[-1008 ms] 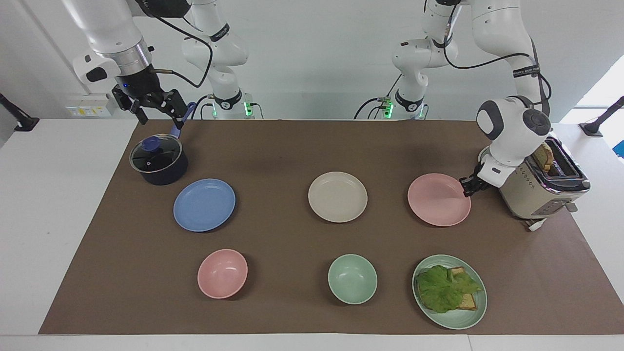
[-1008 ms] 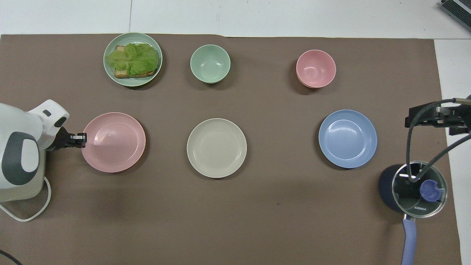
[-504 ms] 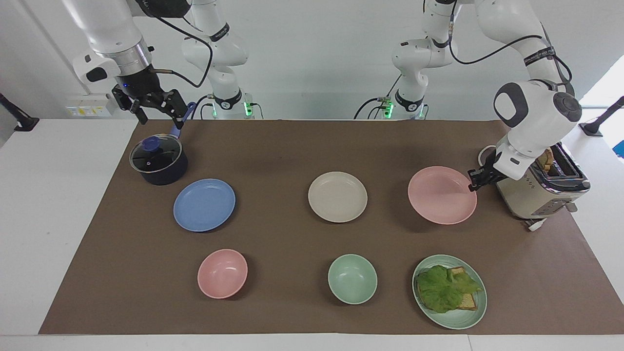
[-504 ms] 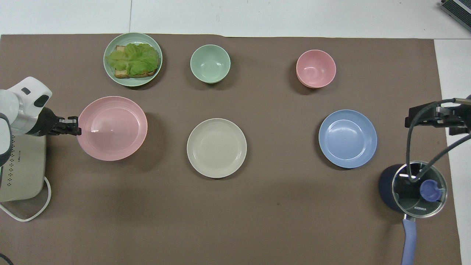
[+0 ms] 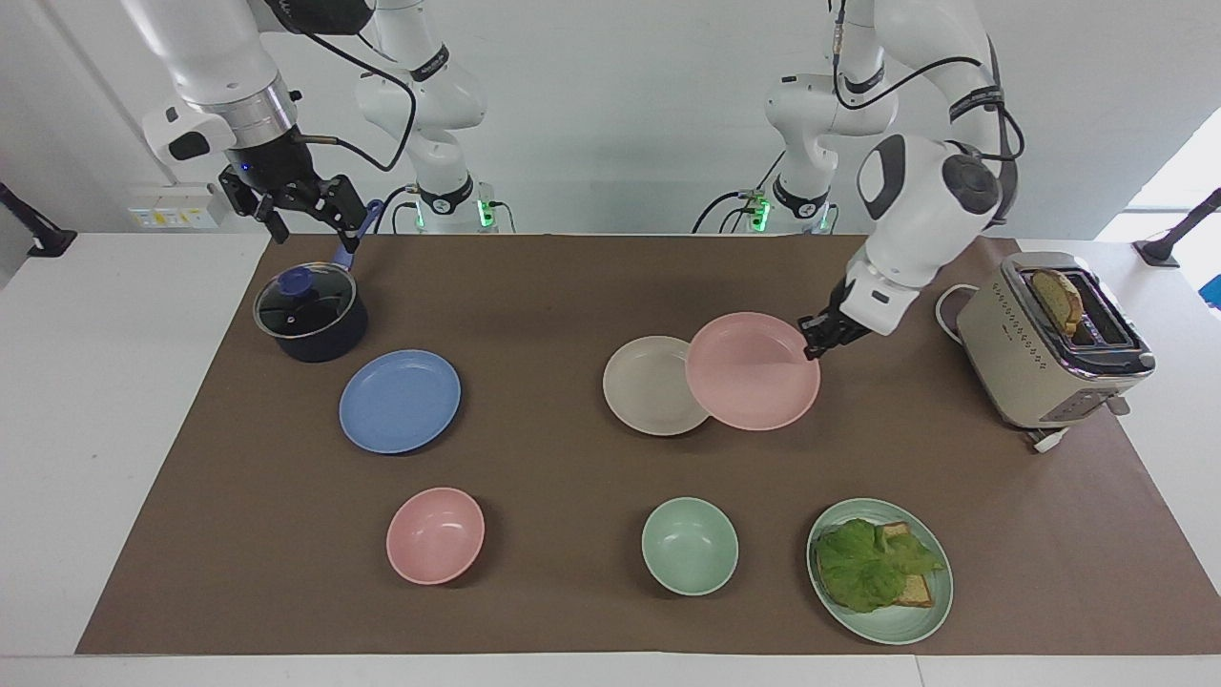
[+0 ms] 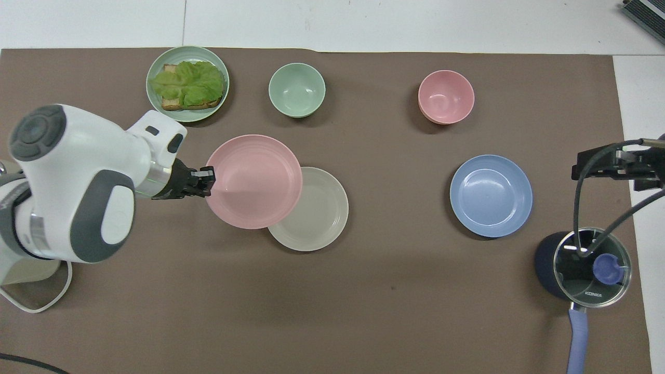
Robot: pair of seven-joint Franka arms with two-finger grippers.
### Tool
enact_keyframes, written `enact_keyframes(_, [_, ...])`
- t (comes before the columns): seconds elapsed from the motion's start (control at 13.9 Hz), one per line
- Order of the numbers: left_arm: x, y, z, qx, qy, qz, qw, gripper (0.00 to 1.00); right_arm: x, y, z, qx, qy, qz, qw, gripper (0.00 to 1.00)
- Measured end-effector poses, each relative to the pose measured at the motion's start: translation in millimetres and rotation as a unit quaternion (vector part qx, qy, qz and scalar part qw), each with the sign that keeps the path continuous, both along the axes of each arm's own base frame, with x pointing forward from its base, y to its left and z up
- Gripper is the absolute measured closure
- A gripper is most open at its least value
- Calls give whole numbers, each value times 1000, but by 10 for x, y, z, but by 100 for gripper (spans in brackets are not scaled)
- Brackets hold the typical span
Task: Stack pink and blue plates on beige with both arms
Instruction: 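Carry the pink plate over the beige plate with the left gripper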
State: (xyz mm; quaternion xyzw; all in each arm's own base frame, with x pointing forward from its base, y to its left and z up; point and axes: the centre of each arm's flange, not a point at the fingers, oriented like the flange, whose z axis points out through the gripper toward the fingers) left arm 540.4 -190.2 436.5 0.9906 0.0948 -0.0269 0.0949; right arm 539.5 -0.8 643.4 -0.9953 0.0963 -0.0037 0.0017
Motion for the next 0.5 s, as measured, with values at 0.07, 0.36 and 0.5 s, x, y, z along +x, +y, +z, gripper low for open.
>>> enact_keyframes(0.07, [-83, -225, -79, 0, -5, 1, 1000, 96, 0, -1, 0, 0, 0, 0, 1000, 0])
enact_keyframes(0.36, [-285, -531, -451, 1, -17, -4, 1000, 96, 0, -11, 0, 0, 0, -1, 1000, 0])
enact_keyframes(0.5, [-328, -568, -516, 2, -21, -7, 1000, 96, 0, -13, 0, 0, 0, -1, 1000, 0])
